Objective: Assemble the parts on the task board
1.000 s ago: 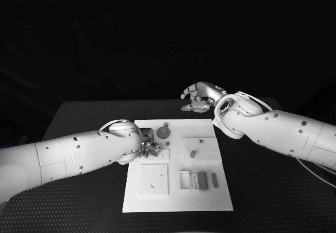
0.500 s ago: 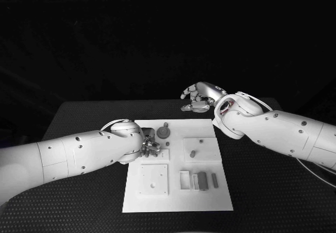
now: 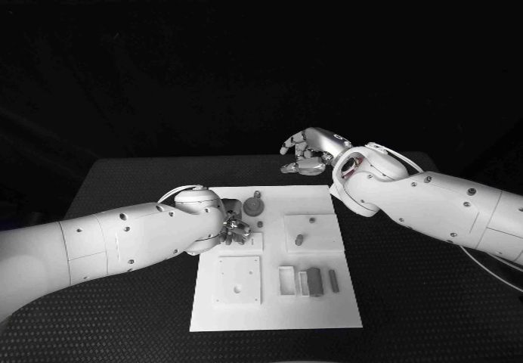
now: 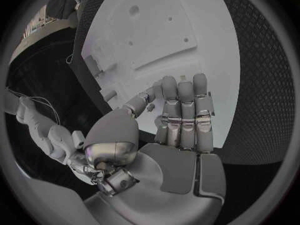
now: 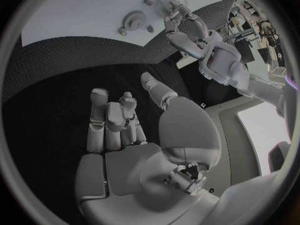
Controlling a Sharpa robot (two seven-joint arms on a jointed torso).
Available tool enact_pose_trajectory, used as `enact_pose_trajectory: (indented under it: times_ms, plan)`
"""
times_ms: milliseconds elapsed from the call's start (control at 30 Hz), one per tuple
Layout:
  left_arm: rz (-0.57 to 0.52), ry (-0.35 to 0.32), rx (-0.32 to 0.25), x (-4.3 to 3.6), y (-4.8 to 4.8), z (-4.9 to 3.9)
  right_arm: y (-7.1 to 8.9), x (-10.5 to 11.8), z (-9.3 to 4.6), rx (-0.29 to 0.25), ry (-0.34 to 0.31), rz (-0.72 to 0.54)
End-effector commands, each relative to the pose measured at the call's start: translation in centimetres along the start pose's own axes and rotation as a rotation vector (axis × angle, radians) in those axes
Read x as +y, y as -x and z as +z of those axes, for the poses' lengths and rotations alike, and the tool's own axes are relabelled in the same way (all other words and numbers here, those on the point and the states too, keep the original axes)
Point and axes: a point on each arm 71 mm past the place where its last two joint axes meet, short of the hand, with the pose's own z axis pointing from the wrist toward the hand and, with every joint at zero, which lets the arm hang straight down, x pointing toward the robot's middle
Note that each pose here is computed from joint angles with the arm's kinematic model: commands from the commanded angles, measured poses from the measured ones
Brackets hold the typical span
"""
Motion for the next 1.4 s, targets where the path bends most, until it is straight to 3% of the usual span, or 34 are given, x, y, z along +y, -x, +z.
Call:
enact_pose_trajectory:
  times_ms: [33,1400]
  plan:
    - [0.029,-0.025,0.055,-0.75,-1.07,0.08,-0.07,0.18,0.02,0.010,0.010,-0.002]
    - [-0.007,-0.033,0.037,-0.14,-0.82,0.16,-0.08,0.01,-0.01,0.017,0.006,-0.004]
